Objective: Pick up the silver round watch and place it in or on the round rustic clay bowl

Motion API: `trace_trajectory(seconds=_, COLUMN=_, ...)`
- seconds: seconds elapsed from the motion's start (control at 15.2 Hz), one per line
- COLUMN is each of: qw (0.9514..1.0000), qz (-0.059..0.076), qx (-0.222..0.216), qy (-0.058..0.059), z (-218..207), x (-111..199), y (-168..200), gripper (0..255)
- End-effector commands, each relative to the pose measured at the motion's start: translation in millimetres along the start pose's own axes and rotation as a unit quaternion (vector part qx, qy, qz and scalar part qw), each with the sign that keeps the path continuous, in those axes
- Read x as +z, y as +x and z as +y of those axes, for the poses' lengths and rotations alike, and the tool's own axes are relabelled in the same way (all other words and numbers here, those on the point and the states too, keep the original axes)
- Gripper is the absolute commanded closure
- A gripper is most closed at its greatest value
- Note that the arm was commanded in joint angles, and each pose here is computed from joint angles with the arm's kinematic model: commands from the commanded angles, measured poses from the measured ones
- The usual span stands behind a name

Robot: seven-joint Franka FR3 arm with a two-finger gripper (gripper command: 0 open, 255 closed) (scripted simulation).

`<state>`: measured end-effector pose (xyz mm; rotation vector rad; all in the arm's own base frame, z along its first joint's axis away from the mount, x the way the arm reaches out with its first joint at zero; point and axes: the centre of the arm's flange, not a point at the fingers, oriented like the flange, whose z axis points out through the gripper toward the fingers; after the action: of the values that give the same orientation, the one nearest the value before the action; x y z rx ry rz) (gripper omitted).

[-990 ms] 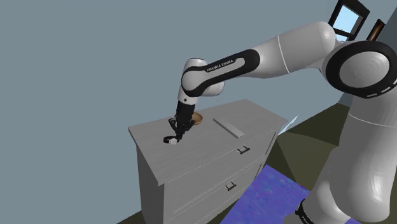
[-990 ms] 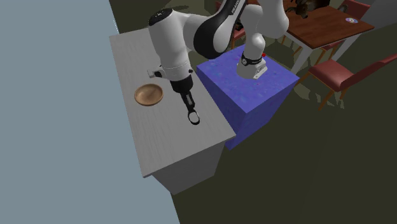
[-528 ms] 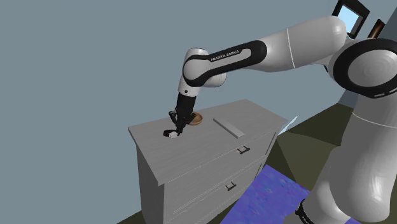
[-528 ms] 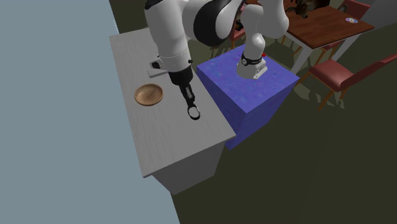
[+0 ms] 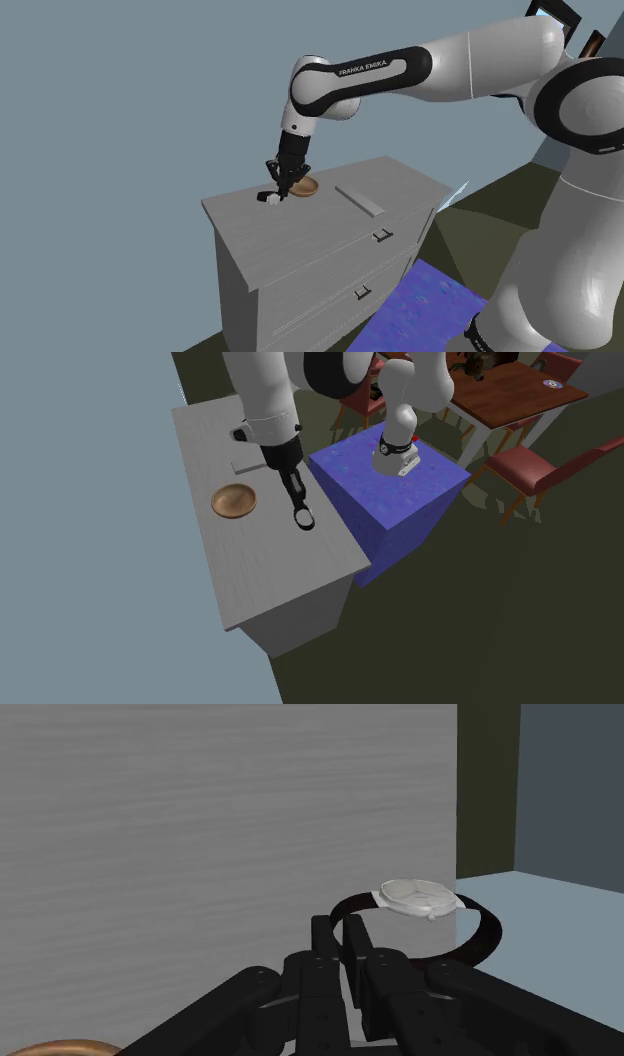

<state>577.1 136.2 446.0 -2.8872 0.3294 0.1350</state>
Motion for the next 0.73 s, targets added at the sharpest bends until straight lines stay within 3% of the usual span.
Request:
trace_trajectory(seconds=0.0, qw=1.0, qz=0.0, qx=0.0, qy=0.0, z=-1.4, x=-10.2, y=-0.8, gripper=255)
trace_trajectory(seconds=0.66, qw=1.0, qz=0.0, qx=0.0, qy=0.0, z=86.7, x=-47.6, y=69.7, gripper=255)
